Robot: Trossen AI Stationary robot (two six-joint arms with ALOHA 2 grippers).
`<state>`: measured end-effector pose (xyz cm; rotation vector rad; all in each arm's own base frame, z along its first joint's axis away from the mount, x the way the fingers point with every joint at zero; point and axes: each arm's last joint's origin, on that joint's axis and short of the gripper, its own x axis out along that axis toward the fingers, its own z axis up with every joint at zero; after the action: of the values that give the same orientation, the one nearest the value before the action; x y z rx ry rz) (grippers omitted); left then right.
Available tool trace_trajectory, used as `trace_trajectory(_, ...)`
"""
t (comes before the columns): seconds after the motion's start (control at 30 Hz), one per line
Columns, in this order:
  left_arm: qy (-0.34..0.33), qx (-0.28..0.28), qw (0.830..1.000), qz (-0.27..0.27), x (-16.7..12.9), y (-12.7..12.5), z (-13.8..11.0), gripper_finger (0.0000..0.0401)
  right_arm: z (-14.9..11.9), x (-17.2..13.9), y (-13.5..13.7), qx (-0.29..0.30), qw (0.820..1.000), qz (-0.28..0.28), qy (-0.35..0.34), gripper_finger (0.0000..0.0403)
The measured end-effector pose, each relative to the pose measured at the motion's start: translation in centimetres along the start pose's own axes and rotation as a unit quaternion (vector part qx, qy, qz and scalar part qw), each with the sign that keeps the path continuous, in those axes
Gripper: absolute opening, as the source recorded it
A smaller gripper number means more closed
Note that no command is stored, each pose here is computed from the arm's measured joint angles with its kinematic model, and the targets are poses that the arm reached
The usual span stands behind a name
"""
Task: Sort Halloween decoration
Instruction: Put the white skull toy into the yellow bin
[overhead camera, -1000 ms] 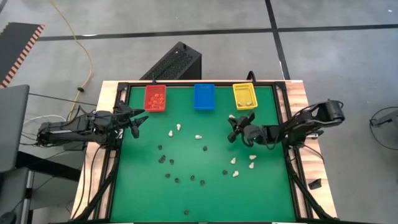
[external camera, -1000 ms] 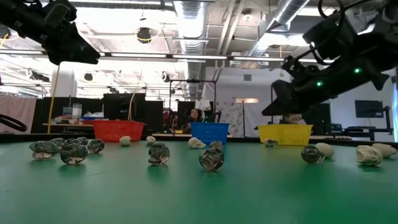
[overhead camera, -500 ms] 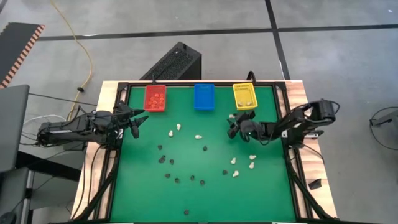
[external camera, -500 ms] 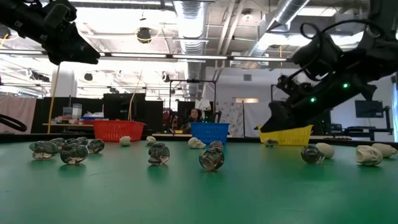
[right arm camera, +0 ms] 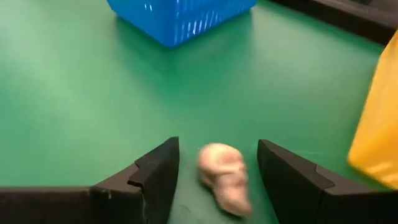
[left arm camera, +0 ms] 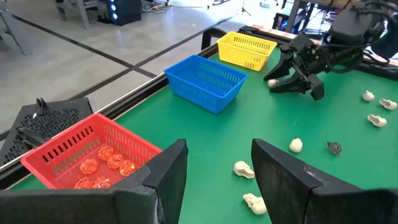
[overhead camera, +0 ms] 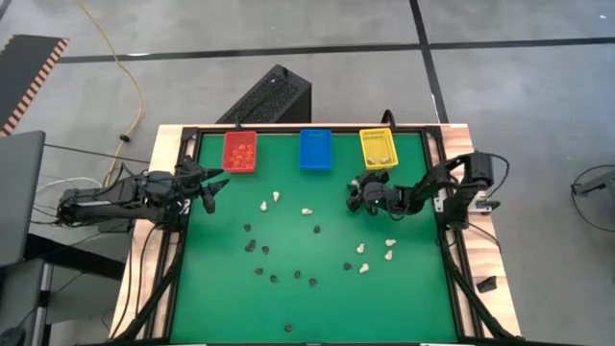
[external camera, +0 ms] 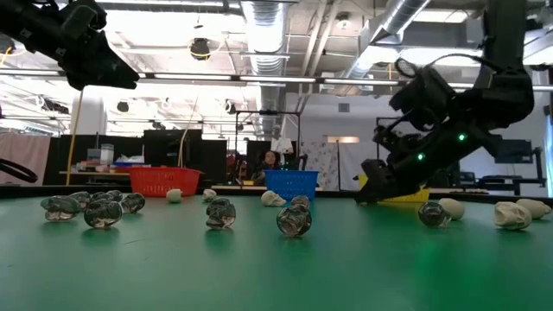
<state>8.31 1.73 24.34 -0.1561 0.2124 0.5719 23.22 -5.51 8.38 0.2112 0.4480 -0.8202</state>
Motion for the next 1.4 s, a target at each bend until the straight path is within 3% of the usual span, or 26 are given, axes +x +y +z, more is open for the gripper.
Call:
trace_trajectory(0.2, 0.000, 0.000, 1.000, 0.000, 0.0, 0.0, 0.0, 0.0169, -0.8, 0.6, 0.2, 0.028, 0.999, -0.011, 0.010, 0.0237)
trace_trajectory(0.47, 0.000, 0.000, 1.000, 0.000, 0.0, 0.0, 0.0, 0.0169, -0.9, 0.6, 0.3, 0.039, 0.999, -0.012, 0.015, 0.0121)
trace_trajectory(0.73, 0.000, 0.000, 1.000, 0.000, 0.0, 0.0, 0.0, 0.0169, 0.2, -0.5, 0.9, 0.049, 0.999, 0.022, 0.001, 0.0121)
trace_trajectory(1.03, 0.000, -0.001, 1.000, 0.000, 0.0, 0.0, 0.0, 0.0169, 3.4, -2.8, 1.5, 0.058, 0.995, 0.053, -0.069, 0.0121)
trace_trajectory(1.4, 0.000, -0.001, 1.000, 0.000, 0.0, 0.0, 0.0, 0.0169, 6.2, -4.6, -1.4, 0.051, 0.989, -0.081, -0.115, 0.0121)
